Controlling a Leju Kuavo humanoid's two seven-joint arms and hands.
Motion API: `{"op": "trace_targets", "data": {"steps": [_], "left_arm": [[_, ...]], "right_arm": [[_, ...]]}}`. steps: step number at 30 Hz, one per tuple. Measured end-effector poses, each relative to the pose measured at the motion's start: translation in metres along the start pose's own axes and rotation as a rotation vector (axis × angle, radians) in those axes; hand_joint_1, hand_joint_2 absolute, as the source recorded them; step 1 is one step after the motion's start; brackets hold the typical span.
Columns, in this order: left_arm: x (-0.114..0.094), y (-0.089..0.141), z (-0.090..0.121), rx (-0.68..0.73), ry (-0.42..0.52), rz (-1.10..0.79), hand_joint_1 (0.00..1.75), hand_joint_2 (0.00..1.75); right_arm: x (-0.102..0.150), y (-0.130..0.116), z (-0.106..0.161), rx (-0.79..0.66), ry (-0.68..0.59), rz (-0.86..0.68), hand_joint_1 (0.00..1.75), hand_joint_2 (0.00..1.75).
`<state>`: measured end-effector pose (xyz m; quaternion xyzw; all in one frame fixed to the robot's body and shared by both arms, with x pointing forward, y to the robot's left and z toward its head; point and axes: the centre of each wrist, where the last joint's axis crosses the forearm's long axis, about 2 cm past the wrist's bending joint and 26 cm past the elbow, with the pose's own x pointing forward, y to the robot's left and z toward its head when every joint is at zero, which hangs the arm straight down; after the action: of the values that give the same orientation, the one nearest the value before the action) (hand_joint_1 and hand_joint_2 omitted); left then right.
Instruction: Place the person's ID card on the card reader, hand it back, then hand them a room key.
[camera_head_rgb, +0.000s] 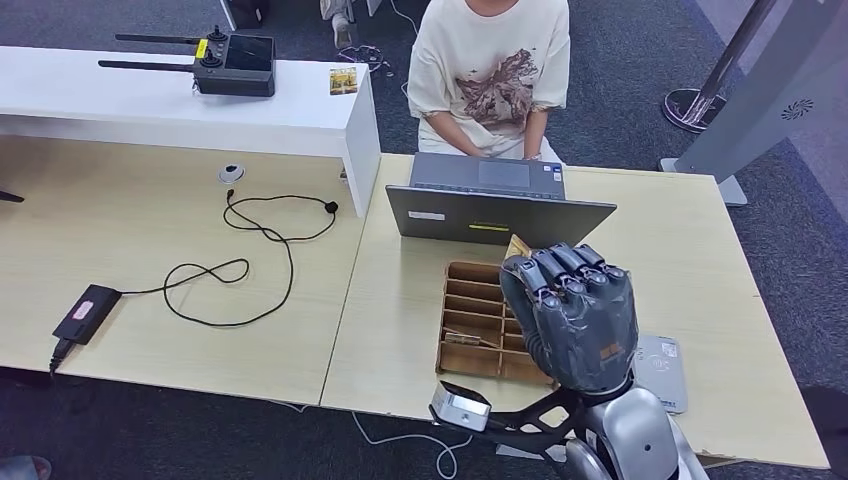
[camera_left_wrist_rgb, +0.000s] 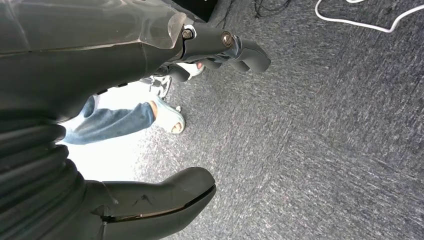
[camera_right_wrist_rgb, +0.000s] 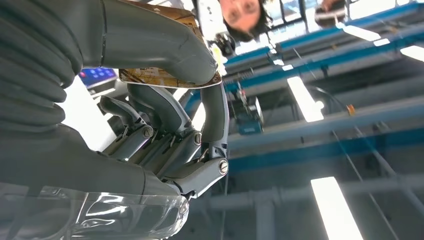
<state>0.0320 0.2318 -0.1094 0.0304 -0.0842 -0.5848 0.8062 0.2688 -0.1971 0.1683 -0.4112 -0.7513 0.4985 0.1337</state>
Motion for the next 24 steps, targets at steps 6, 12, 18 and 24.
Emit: {"op": "trace_targets", "data": {"steps": [6,12,18,24], "left_arm": [[0.001,0.0,0.0,0.001,0.0,0.0,0.0,1.75],[0.001,0.0,0.0,0.002,-0.005,0.0,0.0,1.75],[0.001,0.0,0.0,0.008,-0.025,-0.001,0.0,1.75],[0.001,0.0,0.0,0.008,-0.038,-0.007,0.0,1.75]], "right_arm": [[-0.013,-0.019,-0.023,-0.107,-0.048,0.017,1.75,1.75],[-0.038,-0.041,-0.06,-0.147,-0.081,0.058,1.75,1.75],[-0.067,-0.056,-0.096,-0.121,-0.086,0.074,1.75,1.75],[-0.098,-0.059,-0.139,0.053,-0.076,0.034,1.75,1.75]]}}
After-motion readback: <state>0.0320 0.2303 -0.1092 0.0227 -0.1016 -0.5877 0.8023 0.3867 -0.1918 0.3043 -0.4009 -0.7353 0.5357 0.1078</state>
